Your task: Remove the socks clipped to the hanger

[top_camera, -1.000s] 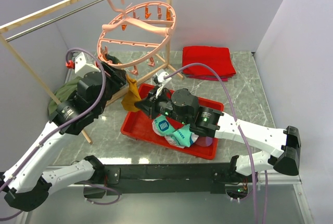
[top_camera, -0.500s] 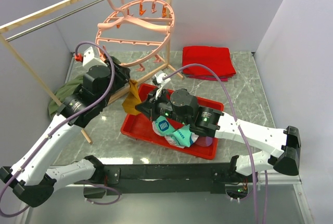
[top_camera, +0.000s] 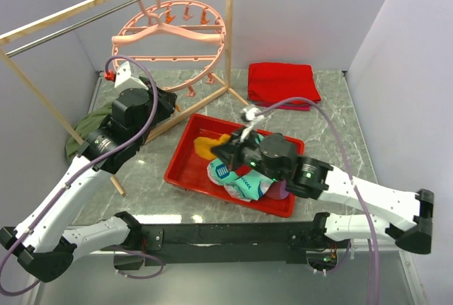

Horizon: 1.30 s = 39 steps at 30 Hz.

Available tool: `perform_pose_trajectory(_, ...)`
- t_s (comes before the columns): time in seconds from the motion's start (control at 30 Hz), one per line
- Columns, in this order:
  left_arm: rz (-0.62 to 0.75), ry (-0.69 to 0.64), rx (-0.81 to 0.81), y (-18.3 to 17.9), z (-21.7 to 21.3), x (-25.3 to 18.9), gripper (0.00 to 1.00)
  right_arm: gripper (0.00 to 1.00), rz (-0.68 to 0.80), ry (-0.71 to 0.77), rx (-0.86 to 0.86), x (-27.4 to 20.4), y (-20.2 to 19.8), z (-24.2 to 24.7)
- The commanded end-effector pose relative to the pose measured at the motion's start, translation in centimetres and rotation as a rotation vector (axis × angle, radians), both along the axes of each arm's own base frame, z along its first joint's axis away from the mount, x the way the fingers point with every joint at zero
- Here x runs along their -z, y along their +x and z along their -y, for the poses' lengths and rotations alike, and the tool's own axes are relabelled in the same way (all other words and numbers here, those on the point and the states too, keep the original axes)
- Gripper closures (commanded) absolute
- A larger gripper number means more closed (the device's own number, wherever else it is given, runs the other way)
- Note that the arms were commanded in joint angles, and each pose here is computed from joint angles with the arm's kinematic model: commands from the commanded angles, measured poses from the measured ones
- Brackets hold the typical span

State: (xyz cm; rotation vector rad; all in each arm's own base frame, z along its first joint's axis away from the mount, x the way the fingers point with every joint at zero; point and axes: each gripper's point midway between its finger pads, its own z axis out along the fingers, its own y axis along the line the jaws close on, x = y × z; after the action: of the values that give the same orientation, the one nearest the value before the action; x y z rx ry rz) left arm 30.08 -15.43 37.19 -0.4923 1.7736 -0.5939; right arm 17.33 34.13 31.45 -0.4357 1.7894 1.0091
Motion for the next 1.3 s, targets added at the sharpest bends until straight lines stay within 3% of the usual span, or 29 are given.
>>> perform_pose_trajectory(0.0, 0.056, -0.037, 0.028, -0.5, 0.1, -1.9, 0.55, 1.0, -0.088, -0.015, 0.195, 3.3, 1.6, 5.1)
perform_pose_trajectory(0.2, 0.093, -0.046, 0.078, -2.1, -0.2, -2.6, 0.28, 1.0, -0.177, -0.055, 0.322, 7.3, 1.8, 10.1)
perform_pose_trajectory(0.37, 0.138, -0.085, 0.155, -4.1, 0.1, -4.4, 0.22, 0.99, -0.241, -0.115, 0.394, 9.7, 1.9, 13.0)
perform_pose_trajectory(0.47, 0.154, -0.109, 0.225, -5.3, 0.7, -5.1, 0.19, 0.9, -0.267, -0.159, 0.428, 10.9, 1.9, 14.0)
perform_pose_trajectory(0.77, 0.157, -0.192, 0.391, -10.6, 0.9, -4.4, 0.16, 0.53, -0.297, -0.261, 0.452, 12.5, 2.2, 14.6)
perform_pose_trajectory(0.87, 0.223, -0.221, 0.382, -12.6, -0.9, -5.6, 0.15, 0.27, -0.284, -0.283, 0.419, 11.8, 2.2, 14.0)
perform_pose_trajectory(0.9, 0.234, -0.222, 0.378, -12.9, -1.2, -5.9, 0.14, 0.01, -0.277, -0.294, 0.397, 11.5, 2.2, 13.7)
perform_pose_trajectory(1.27, 0.351, -0.226, 0.31, -16.5, -5.5, -10.0, 0.12, 0.0, -0.09, -0.233, 0.417, 3.7, 4.1, 9.7)
